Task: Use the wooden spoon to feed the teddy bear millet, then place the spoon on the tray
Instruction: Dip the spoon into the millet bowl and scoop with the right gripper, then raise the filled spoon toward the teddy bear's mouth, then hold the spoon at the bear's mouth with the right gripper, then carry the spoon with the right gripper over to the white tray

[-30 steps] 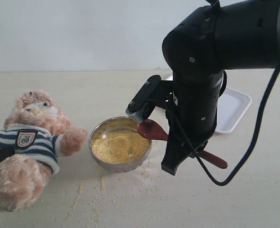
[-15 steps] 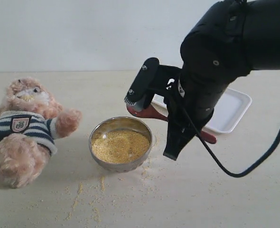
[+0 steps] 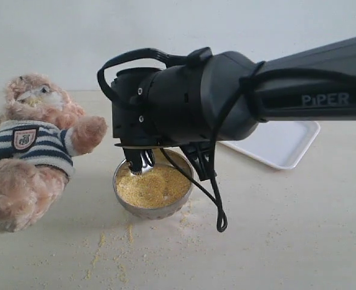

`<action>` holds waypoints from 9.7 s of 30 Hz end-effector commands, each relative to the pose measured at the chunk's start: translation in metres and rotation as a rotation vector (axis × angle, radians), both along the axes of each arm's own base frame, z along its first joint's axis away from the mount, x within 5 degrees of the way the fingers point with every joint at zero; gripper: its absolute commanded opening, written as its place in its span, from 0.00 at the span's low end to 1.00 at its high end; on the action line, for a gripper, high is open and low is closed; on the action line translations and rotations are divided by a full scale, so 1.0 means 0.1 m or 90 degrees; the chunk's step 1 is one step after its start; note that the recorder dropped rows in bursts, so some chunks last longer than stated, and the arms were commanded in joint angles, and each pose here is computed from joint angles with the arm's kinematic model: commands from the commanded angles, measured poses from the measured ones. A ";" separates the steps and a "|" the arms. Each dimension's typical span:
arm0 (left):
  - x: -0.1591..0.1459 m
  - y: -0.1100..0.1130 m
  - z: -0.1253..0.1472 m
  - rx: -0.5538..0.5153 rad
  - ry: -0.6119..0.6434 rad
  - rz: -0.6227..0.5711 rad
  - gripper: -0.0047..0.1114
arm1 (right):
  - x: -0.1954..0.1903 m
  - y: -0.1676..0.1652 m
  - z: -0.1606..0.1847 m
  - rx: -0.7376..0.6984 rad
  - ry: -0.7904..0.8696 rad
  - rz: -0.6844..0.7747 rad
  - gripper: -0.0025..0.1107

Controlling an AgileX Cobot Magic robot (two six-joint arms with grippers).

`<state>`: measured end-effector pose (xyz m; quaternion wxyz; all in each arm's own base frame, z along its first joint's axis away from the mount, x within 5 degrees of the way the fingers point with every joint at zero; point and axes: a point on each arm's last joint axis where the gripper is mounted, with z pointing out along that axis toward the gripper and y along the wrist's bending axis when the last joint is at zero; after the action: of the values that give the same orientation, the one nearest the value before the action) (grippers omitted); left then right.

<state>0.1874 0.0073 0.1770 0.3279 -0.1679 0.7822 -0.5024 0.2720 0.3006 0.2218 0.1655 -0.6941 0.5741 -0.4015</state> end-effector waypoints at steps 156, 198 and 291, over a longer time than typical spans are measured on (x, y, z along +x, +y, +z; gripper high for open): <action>-0.51 -0.26 -0.38 0.039 0.086 -0.057 0.08 | -0.15 -0.32 0.77 0.412 0.395 -0.217 0.02; -0.54 -0.29 -0.36 0.029 0.071 -0.078 0.08 | -0.49 0.81 0.47 0.234 0.117 -0.024 0.02; -0.46 -0.24 -0.32 0.006 0.058 -0.020 0.08 | -0.82 -0.58 2.06 0.562 0.054 -0.145 0.02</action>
<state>0.1395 -0.0169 0.1413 0.2623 -0.1899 0.8103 -0.4885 0.1768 0.2771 0.4142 0.3975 -0.5329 0.7318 -0.1498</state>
